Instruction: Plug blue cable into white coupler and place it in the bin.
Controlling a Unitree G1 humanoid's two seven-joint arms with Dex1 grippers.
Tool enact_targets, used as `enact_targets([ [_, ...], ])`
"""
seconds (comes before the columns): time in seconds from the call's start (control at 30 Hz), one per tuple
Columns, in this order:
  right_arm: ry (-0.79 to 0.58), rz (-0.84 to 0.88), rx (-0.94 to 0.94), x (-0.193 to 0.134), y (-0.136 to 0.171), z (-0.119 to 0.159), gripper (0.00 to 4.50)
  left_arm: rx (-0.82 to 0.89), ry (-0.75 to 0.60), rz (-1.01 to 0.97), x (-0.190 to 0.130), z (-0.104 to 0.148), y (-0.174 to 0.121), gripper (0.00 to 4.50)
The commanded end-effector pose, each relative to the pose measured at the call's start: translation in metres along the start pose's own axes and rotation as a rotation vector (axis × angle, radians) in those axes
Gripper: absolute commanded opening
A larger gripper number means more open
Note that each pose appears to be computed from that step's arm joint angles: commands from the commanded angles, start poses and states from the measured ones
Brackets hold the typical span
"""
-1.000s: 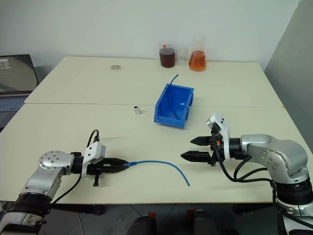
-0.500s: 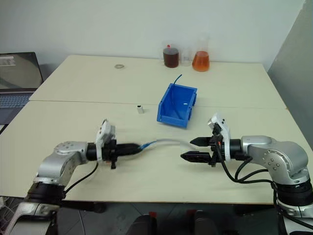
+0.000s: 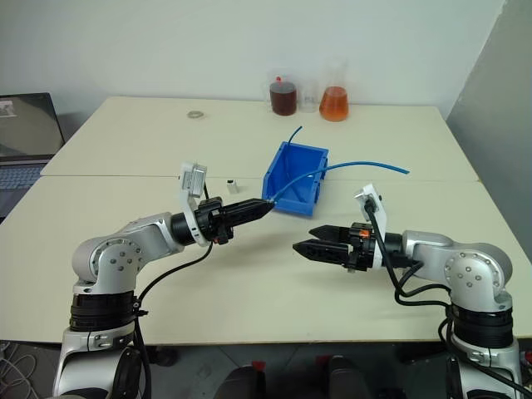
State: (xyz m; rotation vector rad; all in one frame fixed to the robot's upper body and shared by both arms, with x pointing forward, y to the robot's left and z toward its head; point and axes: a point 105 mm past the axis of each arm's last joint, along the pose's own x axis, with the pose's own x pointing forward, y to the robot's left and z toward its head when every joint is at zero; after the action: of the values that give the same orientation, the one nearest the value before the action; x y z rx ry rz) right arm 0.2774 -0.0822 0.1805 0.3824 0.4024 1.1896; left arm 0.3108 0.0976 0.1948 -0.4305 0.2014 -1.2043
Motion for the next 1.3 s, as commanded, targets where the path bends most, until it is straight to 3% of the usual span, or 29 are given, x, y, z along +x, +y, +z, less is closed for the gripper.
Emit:
enact_targets([
  [0.03, -0.076, 0.006, -0.007, 0.011, -0.003, 0.018, 4.50, 0.015, 0.007, -0.095, 0.006, 0.000, -0.023, 0.26],
  [0.53, -0.083, 0.160, 0.042, 0.026, 0.018, 0.029, 4.50, -0.066, 0.050, -0.153, 0.006, -0.018, -0.029, 0.26],
  [0.67, -0.076, 0.176, 0.053, 0.026, 0.020, 0.027, 3.83, -0.073, 0.043, -0.160, 0.006, -0.017, -0.030, 0.26],
  [1.2, -0.082, 0.171, 0.079, 0.022, 0.017, 0.025, 0.31, -0.116, 0.050, -0.171, -0.001, -0.022, -0.033, 0.26],
  [1.3, -0.088, 0.170, 0.085, 0.020, 0.016, 0.025, 0.20, -0.115, 0.052, -0.171, -0.002, -0.022, -0.033, 0.26],
])
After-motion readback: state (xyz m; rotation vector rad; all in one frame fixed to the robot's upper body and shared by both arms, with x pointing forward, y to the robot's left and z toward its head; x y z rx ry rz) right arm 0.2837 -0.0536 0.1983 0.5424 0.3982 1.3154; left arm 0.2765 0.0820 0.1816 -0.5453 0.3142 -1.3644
